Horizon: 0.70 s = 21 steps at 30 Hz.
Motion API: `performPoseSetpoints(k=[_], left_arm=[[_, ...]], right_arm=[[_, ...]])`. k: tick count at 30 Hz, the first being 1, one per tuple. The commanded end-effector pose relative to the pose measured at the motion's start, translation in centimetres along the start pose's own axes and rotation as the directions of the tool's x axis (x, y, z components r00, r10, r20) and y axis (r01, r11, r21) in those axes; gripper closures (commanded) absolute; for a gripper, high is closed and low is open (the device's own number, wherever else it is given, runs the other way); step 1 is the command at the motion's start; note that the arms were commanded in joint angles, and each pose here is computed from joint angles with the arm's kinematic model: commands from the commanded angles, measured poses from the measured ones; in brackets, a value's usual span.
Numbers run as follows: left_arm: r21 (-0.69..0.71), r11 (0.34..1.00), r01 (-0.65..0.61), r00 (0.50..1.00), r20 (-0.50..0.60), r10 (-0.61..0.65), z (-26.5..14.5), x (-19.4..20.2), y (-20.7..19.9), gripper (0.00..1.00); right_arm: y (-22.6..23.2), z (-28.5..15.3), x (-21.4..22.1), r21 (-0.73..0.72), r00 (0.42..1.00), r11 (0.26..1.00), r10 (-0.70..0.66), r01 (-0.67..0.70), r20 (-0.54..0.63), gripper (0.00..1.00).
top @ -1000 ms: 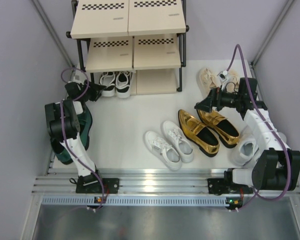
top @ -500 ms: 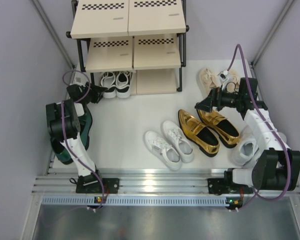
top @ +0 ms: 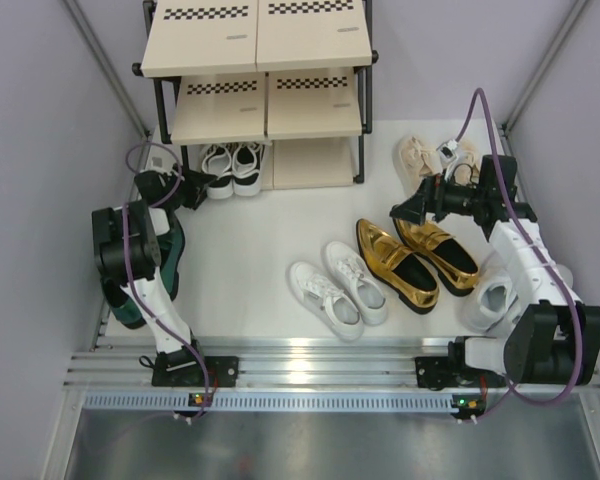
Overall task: Place and organize the shoes onto the shoe shelf
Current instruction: Place the shoe at the shoe shelf.
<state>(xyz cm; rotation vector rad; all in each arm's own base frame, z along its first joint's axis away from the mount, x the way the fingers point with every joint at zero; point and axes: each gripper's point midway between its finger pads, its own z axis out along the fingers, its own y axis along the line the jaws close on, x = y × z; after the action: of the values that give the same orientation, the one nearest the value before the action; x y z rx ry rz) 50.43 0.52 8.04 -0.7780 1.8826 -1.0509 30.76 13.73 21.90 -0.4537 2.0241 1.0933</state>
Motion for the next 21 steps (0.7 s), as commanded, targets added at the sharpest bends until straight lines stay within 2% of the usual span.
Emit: performPoseSetpoints(k=[1, 2, 3, 9, 10, 11, 18, 21], left_arm=[[0.073, 0.993, -0.088, 0.996, 0.035, 0.086, -1.0, -1.7, -4.3, 0.33], [0.069, 0.993, -0.091, 0.995, 0.038, 0.089, -1.1, -1.9, -4.3, 0.32], [0.061, 0.994, -0.092, 0.995, 0.042, 0.089, -1.2, -2.1, -4.3, 0.23], [0.021, 0.990, -0.137, 0.990, 0.048, 0.136, -2.6, -3.1, -4.9, 0.19], [0.018, 0.990, -0.141, 0.989, 0.043, 0.141, -2.8, -3.0, -4.9, 0.16], [0.000, 0.989, -0.147, 0.988, 0.037, 0.147, -3.1, -2.9, -4.5, 0.03], [-0.049, 0.980, -0.195, 0.981, 0.018, 0.196, -4.9, -2.9, -4.9, 0.02], [-0.083, 0.972, -0.220, 0.975, 0.017, 0.222, -6.4, -2.8, -5.0, 0.02]], right_arm=[[0.9, -0.9, -1.7, -0.013, 0.996, 0.997, -0.074, 0.075, 0.054, 0.00], [1.0, -0.9, -1.8, -0.014, 0.996, 0.997, -0.077, 0.077, 0.055, 0.01], [1.1, -0.9, -1.7, -0.014, 0.995, 0.997, -0.079, 0.080, 0.056, 0.01], [1.4, -1.1, -1.5, -0.019, 0.995, 0.996, -0.085, 0.086, 0.058, 0.01], [1.4, -1.1, -1.5, -0.019, 0.995, 0.996, -0.086, 0.087, 0.059, 0.01], [1.4, -1.1, -1.5, -0.019, 0.994, 0.996, -0.088, 0.089, 0.059, 0.01], [1.6, -1.2, -1.4, -0.026, 0.994, 0.995, -0.094, 0.095, 0.058, 0.01], [1.8, -1.4, -0.9, -0.031, 0.988, 0.988, -0.151, 0.152, 0.033, 0.01]])
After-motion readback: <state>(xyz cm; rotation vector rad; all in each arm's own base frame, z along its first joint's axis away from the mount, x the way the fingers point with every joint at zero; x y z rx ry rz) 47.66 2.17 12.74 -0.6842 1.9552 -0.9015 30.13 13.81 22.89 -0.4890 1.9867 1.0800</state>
